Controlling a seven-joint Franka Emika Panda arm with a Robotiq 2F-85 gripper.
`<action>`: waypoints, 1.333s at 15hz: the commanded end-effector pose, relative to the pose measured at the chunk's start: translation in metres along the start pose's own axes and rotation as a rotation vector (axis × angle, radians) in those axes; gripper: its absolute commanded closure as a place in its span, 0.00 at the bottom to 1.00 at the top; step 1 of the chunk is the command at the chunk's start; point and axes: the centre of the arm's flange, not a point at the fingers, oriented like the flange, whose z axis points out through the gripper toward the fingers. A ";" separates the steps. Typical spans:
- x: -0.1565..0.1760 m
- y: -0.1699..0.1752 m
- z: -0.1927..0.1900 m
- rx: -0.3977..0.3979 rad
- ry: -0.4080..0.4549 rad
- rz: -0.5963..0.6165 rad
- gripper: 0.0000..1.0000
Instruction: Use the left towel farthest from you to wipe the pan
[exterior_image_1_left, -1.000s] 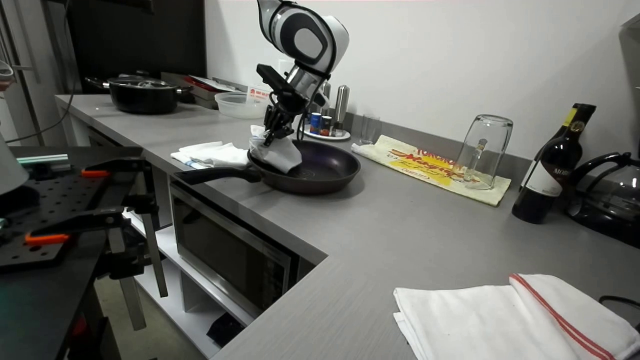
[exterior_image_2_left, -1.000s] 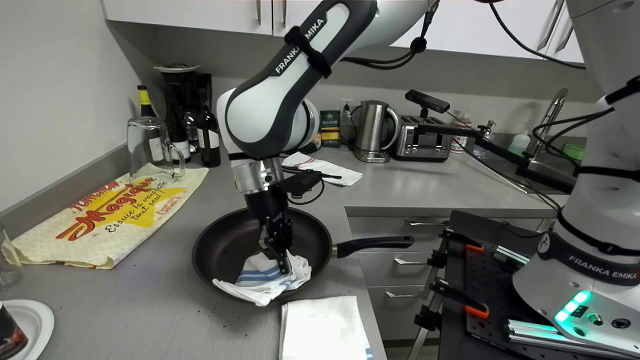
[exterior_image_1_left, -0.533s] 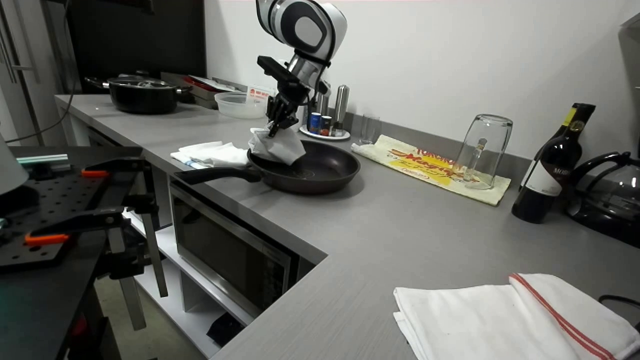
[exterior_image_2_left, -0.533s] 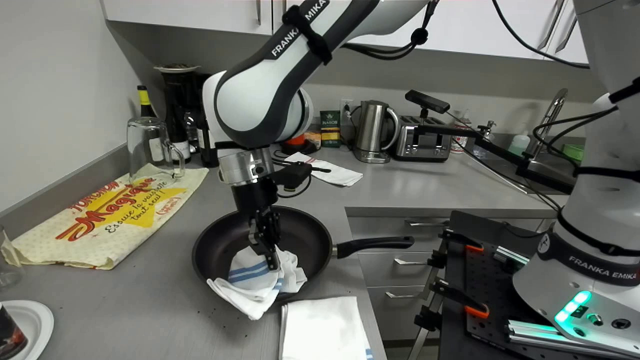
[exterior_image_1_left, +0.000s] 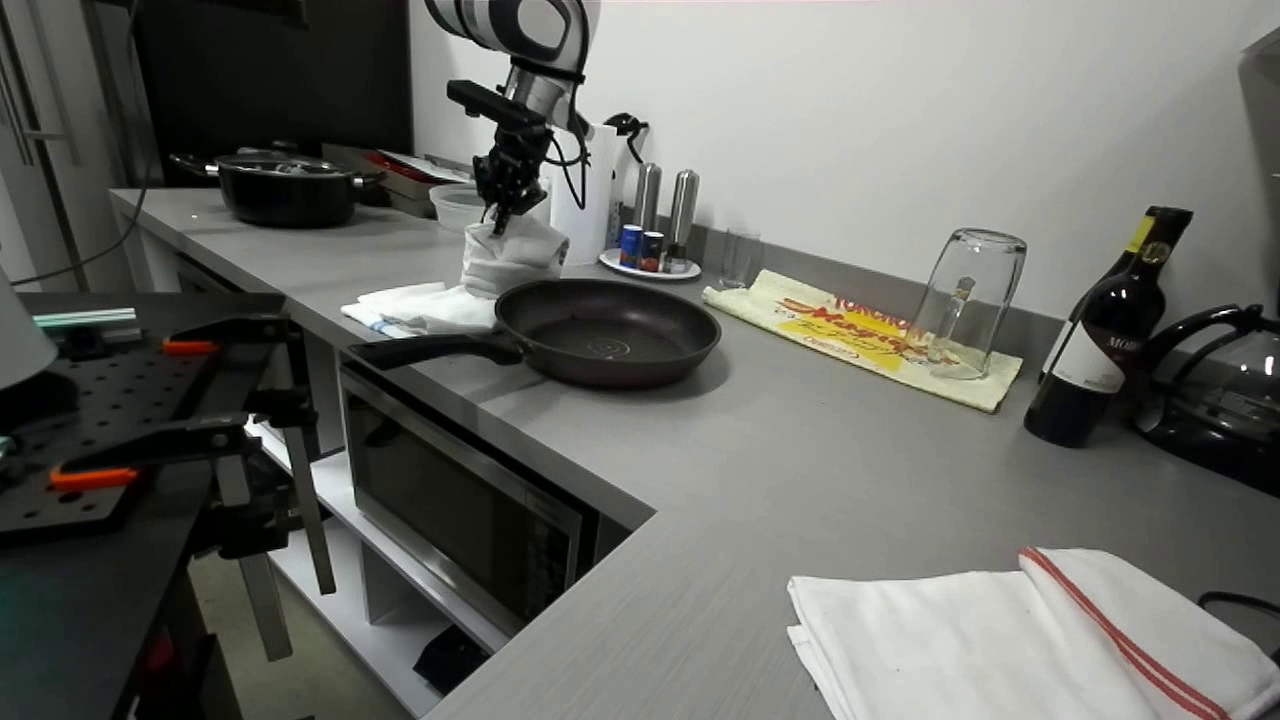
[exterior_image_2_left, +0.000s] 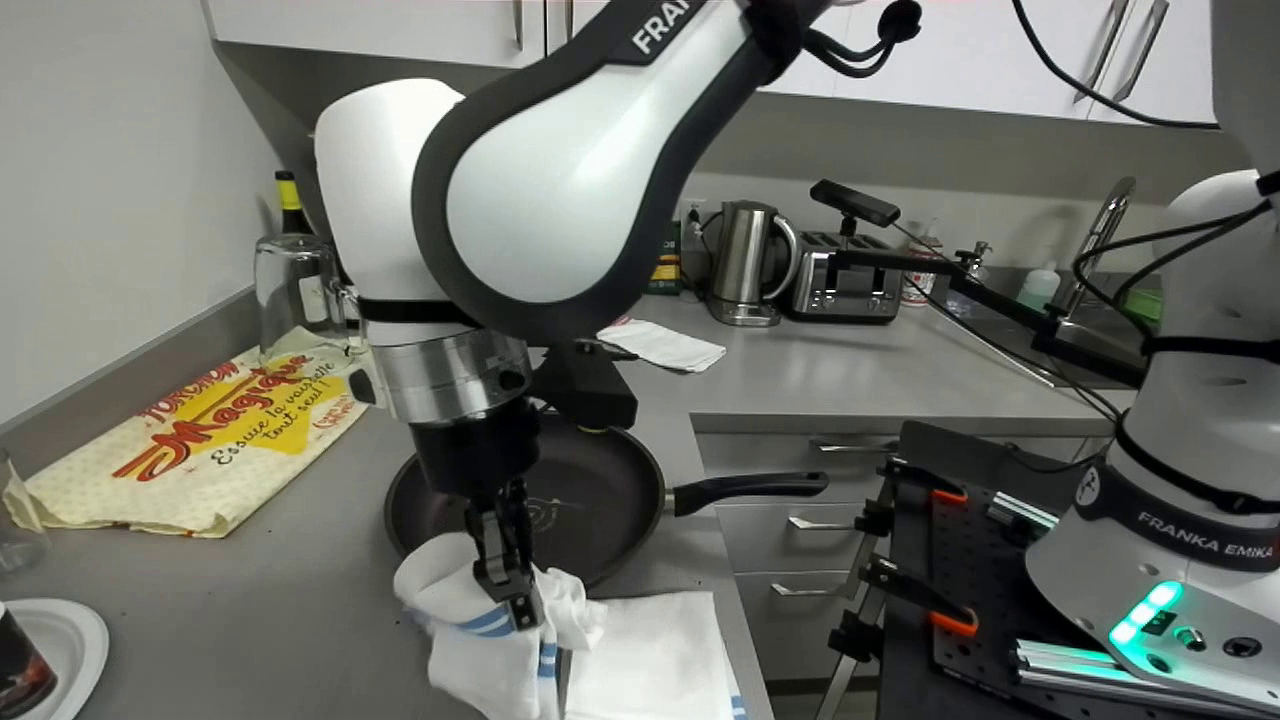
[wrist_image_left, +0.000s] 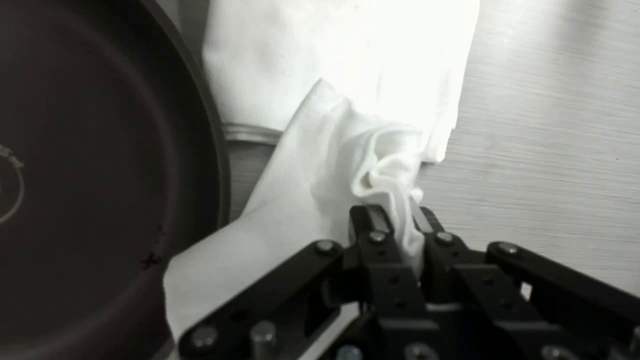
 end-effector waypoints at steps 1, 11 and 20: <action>-0.002 -0.029 0.004 -0.052 0.074 -0.033 0.97; 0.014 -0.021 0.049 -0.123 0.231 -0.013 0.97; -0.004 0.005 0.061 -0.191 0.140 0.016 0.42</action>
